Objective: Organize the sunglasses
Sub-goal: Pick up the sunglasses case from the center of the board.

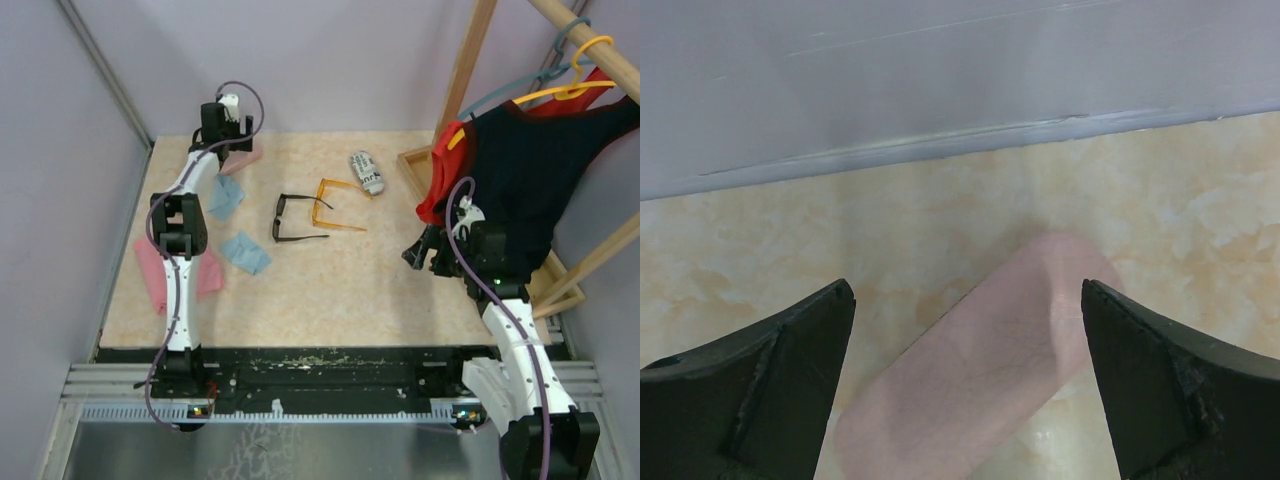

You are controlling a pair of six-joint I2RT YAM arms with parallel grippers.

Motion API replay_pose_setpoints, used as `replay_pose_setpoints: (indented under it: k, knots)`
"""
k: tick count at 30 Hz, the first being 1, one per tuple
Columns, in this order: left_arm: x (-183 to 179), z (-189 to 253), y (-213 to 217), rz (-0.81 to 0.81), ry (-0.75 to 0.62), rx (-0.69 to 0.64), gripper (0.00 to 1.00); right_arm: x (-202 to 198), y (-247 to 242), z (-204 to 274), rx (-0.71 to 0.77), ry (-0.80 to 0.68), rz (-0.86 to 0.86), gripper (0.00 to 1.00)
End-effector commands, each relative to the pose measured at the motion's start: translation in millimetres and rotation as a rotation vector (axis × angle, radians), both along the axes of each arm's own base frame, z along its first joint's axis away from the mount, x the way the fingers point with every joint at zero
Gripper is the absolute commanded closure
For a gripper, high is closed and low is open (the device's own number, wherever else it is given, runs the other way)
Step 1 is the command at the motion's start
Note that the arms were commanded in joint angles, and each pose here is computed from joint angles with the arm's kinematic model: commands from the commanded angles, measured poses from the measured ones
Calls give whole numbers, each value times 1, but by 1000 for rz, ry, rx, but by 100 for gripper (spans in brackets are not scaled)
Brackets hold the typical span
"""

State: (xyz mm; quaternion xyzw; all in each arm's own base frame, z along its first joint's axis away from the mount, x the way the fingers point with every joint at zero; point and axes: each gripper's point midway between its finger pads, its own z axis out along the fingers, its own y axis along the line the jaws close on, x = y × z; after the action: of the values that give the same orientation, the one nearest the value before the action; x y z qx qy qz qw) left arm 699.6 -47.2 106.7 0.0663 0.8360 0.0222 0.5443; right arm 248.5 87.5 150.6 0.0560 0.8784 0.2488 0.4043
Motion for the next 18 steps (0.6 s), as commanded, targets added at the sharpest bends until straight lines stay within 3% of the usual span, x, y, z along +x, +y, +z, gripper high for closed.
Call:
replay_pose_setpoints:
  k: [1, 18]
  knots:
    - [2, -2, 3, -50, 24, -38, 0, 11, 0, 14, -4, -68, 11, 12]
    - [-18, -47, 2, -117, 182, -106, 0, 13, 0, 10, -4, -55, 17, 12]
